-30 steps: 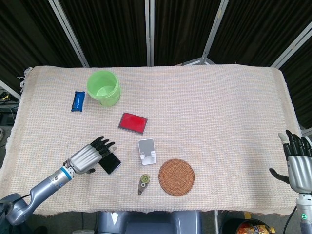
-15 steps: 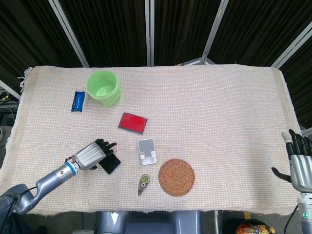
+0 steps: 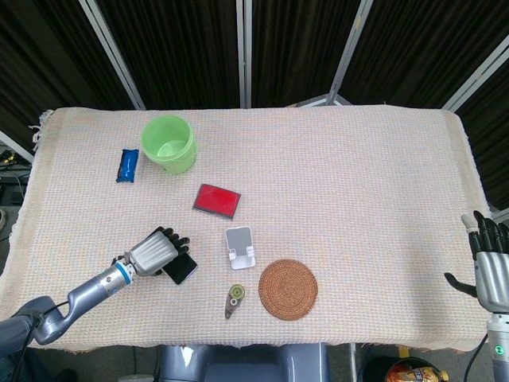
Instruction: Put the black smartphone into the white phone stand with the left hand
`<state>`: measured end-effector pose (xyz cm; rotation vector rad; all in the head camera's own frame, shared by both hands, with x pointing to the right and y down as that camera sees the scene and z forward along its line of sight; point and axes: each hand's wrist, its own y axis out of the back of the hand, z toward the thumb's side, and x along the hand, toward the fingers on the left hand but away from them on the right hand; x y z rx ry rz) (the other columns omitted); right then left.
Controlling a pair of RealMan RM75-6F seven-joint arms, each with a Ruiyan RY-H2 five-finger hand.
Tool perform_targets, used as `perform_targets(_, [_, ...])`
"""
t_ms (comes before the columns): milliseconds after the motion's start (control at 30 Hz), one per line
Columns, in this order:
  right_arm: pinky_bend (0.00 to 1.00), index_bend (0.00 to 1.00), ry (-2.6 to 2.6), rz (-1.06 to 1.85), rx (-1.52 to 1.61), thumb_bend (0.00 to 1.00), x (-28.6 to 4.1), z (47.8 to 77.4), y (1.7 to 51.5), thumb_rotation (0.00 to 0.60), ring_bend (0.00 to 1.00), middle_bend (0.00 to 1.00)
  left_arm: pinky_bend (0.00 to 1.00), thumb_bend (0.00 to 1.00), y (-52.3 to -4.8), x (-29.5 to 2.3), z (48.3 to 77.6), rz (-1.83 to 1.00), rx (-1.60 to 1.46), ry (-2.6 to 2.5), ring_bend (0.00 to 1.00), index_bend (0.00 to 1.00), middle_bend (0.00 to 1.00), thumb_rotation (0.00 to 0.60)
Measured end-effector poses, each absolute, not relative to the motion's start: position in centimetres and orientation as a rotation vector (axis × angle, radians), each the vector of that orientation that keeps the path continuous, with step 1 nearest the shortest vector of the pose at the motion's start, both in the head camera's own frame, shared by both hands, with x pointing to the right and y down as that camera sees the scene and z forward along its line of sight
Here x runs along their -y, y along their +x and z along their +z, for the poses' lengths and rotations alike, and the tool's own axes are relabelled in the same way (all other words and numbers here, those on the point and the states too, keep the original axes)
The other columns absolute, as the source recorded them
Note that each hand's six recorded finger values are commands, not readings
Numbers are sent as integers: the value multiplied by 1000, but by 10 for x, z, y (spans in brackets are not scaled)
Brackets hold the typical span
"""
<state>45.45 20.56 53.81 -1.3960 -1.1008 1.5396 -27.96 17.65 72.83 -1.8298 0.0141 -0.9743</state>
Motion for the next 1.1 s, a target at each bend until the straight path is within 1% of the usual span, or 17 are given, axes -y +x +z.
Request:
perform_targets(67, [0, 0, -1397, 1540, 1102, 0, -206, 538, 455, 600, 0, 0, 356, 11, -279, -176, 728, -970, -16, -1826, 412, 448, 338, 600])
perform_targets(167, [0, 0, -1399, 1539, 1103, 0, -206, 538, 455, 600, 0, 0, 370, 22, -280, -175, 725, -961, -25, -1818, 431, 477, 361, 600])
perform_targets(433, [0, 0, -1404, 1531, 1110, 0, -206, 536, 454, 600, 0, 0, 393, 22, -284, -163, 708, -928, -60, -1770, 438, 485, 366, 600])
perform_targets(633, [0, 0, -1408, 1526, 1116, 0, -205, 535, 454, 600, 0, 0, 397, 20, -279, -145, 682, -852, -101, -1687, 444, 498, 373, 600])
perform_targets(833, [0, 0, -1411, 1522, 1121, 0, -205, 534, 454, 600, 0, 0, 411, 13, -260, -127, 655, -753, -120, -1603, 450, 515, 384, 600])
perform_targets(1100, [0, 0, -1411, 1519, 1145, 0, -204, 530, 458, 600, 0, 0, 427, 5, -211, -109, 622, -563, -46, -1364, 462, 556, 400, 600])
